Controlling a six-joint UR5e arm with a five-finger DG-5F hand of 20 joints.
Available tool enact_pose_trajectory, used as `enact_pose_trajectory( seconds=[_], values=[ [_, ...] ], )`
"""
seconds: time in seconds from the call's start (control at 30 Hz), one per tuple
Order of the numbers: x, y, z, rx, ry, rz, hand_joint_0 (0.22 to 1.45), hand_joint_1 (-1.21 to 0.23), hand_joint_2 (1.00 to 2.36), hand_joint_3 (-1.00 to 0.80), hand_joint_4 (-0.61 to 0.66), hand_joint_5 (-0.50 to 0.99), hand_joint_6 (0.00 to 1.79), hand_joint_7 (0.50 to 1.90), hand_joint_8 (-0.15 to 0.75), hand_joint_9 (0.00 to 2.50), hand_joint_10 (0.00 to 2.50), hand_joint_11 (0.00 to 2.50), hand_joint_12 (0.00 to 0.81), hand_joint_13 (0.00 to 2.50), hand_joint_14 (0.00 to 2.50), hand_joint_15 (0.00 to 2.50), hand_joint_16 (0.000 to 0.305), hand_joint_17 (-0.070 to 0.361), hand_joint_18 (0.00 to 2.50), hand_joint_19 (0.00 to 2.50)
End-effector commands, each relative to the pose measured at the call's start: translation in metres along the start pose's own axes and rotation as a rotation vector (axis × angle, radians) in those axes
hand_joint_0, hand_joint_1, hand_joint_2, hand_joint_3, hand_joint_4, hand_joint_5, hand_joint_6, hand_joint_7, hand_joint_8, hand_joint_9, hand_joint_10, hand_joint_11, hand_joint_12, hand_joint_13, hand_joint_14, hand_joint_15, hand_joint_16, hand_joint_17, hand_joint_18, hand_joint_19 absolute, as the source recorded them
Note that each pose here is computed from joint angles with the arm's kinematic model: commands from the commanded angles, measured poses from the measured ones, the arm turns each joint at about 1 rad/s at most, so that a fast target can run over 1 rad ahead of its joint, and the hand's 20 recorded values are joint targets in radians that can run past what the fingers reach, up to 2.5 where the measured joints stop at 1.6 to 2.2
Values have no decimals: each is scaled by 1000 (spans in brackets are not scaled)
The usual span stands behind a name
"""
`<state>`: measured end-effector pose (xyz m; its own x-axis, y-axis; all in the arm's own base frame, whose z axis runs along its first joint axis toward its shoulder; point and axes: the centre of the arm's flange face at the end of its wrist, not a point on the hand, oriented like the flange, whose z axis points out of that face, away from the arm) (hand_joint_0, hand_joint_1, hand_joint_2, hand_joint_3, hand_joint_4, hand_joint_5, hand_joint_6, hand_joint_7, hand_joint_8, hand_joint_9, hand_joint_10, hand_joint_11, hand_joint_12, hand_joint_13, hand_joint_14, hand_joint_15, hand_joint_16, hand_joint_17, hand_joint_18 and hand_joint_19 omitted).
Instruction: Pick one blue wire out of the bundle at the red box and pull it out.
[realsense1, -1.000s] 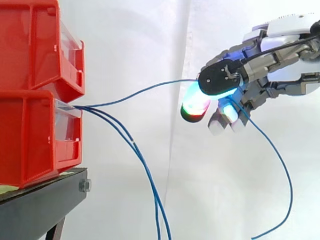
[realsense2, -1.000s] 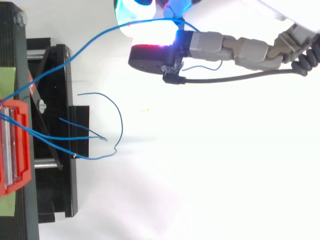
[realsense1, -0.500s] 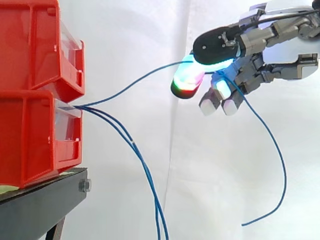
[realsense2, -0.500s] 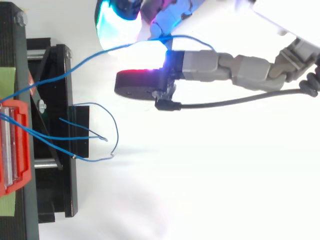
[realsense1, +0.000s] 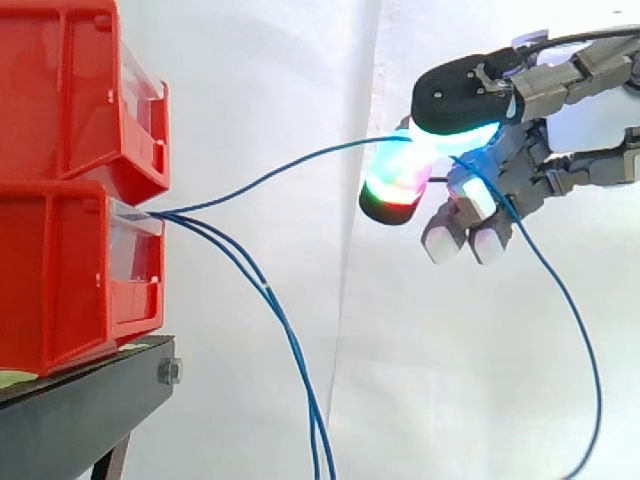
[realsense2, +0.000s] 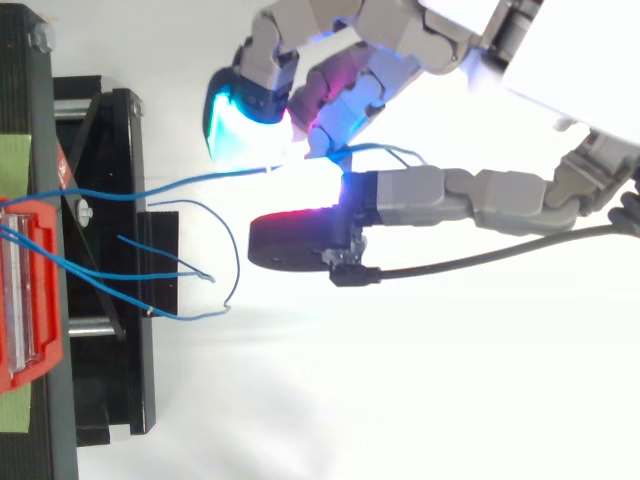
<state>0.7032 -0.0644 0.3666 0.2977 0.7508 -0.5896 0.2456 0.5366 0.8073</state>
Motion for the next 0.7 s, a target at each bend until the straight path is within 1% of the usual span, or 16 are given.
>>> enact_pose_trajectory(
  seconds=[0.0, 0.23, 0.3, 0.33, 0.47, 0.5, 0.67],
  values=[
    [2, -1, -2, 12, 11, 17, 558, -644, 1014, -296, 182, -99, 760, 877, 270, 1154, 25, 727, 375, 837, 21, 495, 56, 125, 719, 750],
    [3, 0, -3, 10, 15, 21, 558, -616, 1014, -295, 186, -87, 722, 945, 270, 1167, 25, 717, 378, 842, 22, 496, 56, 126, 724, 748],
    [2, 0, -3, 11, 14, 26, 572, -620, 1015, -280, 178, -83, 715, 962, 272, 1176, 27, 719, 373, 844, 20, 500, 56, 125, 726, 752],
    [3, 0, -3, 11, 16, 26, 575, -624, 1016, -273, 178, -83, 717, 967, 268, 1179, 28, 721, 372, 844, 20, 497, 56, 125, 730, 752],
    [3, 0, -3, 11, 16, 33, 582, -642, 1019, -207, 134, -93, 765, 925, 280, 1182, 25, 730, 374, 849, 21, 491, 55, 123, 736, 744],
    [2, 0, -3, 12, 15, 33, 584, -649, 1020, -177, 146, -104, 815, 862, 284, 1206, 28, 765, 377, 860, 20, 490, 56, 126, 752, 734],
    [3, 0, -3, 11, 16, 34, 590, -684, 1022, -89, 132, -108, 869, 834, 289, 1231, 29, 779, 380, 877, 20, 488, 57, 129, 795, 721]
  ],
)
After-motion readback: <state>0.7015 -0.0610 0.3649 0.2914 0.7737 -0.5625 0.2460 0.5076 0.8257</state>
